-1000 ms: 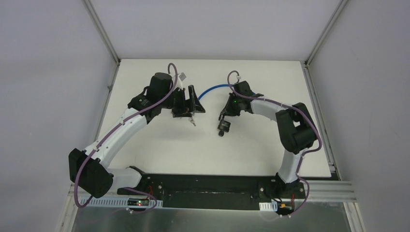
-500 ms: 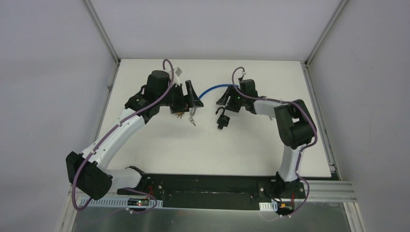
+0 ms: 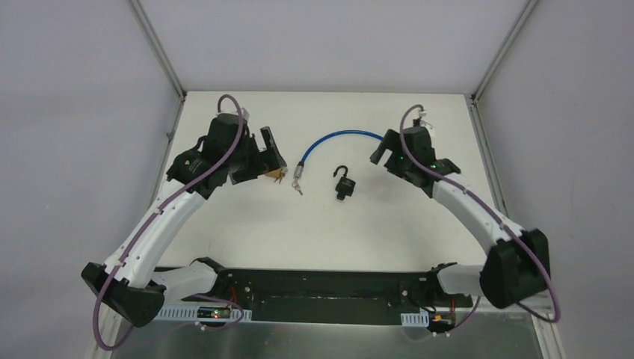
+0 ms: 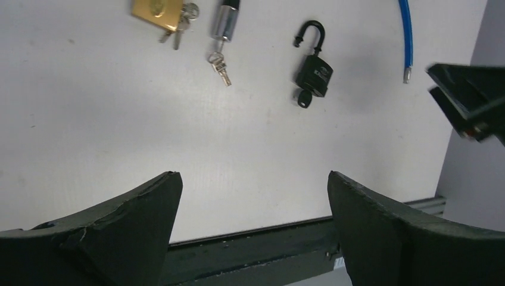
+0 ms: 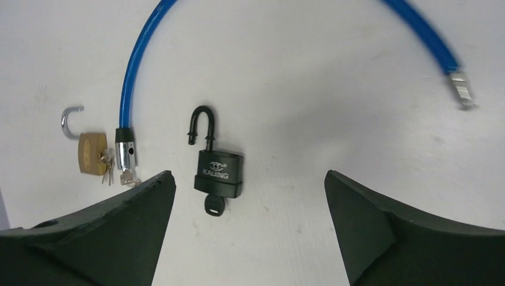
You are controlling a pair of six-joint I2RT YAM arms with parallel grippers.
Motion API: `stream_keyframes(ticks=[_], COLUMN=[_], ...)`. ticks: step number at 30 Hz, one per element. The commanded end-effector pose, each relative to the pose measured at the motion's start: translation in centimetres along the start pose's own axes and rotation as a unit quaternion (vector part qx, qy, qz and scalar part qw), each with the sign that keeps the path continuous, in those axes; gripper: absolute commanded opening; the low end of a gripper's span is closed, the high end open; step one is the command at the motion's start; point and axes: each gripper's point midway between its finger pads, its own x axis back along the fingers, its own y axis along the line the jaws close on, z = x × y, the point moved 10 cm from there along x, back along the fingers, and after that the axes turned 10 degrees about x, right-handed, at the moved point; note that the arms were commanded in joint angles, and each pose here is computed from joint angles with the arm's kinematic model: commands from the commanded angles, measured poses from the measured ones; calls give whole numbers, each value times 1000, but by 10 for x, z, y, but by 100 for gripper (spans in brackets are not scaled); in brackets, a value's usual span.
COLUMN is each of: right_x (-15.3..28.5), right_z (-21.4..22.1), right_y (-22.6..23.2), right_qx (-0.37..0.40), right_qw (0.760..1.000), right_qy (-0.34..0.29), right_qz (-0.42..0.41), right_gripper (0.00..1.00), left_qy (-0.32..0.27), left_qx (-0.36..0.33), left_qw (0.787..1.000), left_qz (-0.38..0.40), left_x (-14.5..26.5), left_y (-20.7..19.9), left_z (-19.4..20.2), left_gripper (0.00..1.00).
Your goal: Unlock with the key
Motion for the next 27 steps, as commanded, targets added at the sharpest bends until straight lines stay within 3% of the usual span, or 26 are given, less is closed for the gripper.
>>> stream_keyframes(ticks=[1,9,13,18,27], right_x=[72,202,250,288,309], right_z=[5,1,2,6,11], right_y=[-42,-82,-92,-100,-105], right_qx=[-14,-5,-12,-16,1], right_qw=[982,946,936,930,930], right_qy=[-41,-163,-234,-282,-285], right_qz=[185,281,262,235,231], right_gripper=[100,100,100,100,100], left_qy=[-71,-163,-191,-196,-225], left_qx=[-16,-30,-29,-16,5], left_qw=[994,978,973,971,964], left_qz=[-76,-129,-125,-134,-142], left_x=[36,85,121,157,185], left_y=[15,36,42,54,65], left_z=[-7,-6,-1,14,24], left_gripper=[97,99,99,99,99])
